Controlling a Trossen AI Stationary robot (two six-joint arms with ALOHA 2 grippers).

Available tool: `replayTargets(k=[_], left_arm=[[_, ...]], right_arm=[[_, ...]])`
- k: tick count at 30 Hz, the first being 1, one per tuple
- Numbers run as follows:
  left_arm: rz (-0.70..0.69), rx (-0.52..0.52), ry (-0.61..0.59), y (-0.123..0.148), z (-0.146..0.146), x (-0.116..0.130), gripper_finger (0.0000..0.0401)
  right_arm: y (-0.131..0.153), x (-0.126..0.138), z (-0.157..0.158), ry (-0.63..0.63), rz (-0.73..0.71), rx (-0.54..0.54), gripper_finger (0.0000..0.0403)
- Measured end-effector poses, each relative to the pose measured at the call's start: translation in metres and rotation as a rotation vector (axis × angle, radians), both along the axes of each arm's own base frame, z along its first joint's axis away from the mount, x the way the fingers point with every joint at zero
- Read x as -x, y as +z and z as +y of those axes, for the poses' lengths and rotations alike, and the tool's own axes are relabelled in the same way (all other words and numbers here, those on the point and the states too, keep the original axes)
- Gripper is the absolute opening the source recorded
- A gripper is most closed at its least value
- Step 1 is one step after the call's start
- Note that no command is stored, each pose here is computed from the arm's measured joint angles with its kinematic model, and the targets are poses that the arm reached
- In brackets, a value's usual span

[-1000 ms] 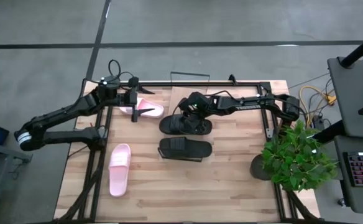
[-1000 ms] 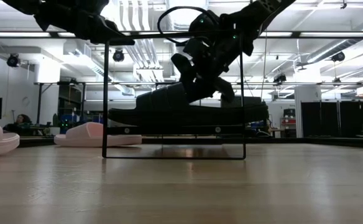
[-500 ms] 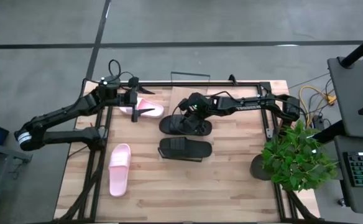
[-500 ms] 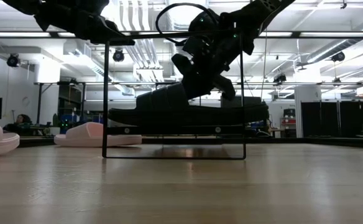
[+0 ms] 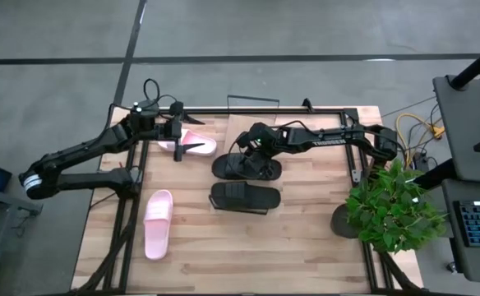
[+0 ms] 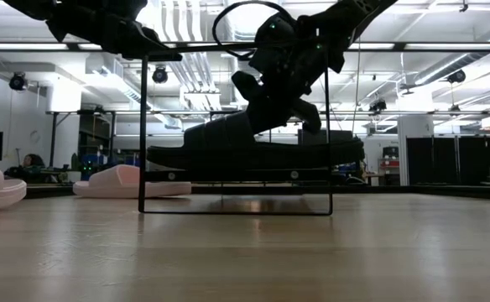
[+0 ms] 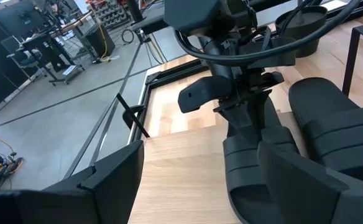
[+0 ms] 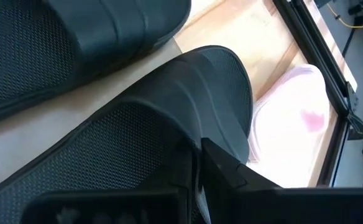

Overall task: Pick and place slides into the shelf
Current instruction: Put the black slides on the shelf

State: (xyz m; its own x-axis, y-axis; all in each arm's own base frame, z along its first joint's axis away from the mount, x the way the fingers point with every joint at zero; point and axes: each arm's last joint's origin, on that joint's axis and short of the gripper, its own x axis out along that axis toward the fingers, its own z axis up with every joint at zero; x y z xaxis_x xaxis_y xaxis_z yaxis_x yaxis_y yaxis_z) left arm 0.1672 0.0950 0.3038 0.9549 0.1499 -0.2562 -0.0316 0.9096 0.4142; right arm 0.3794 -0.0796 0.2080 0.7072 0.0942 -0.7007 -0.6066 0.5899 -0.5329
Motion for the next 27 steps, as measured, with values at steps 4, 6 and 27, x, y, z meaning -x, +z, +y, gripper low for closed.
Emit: replayTargets(k=[4, 6, 27], left_arm=[[0.000, -0.001, 0.001, 0.000, 0.000, 0.000, 0.0297], [0.000, -0.001, 0.002, 0.000, 0.000, 0.000, 0.0297], [0.000, -0.006, 0.002, 0.000, 0.000, 0.000, 0.0297]], right_arm=[[0.001, 0.000, 0.002, 0.006, 0.000, -0.022, 0.0013], [0.001, 0.000, 0.002, 0.000, 0.000, -0.030, 0.0013], [0.000, 0.000, 0.014, -0.037, 0.035, -0.098, 0.0013]])
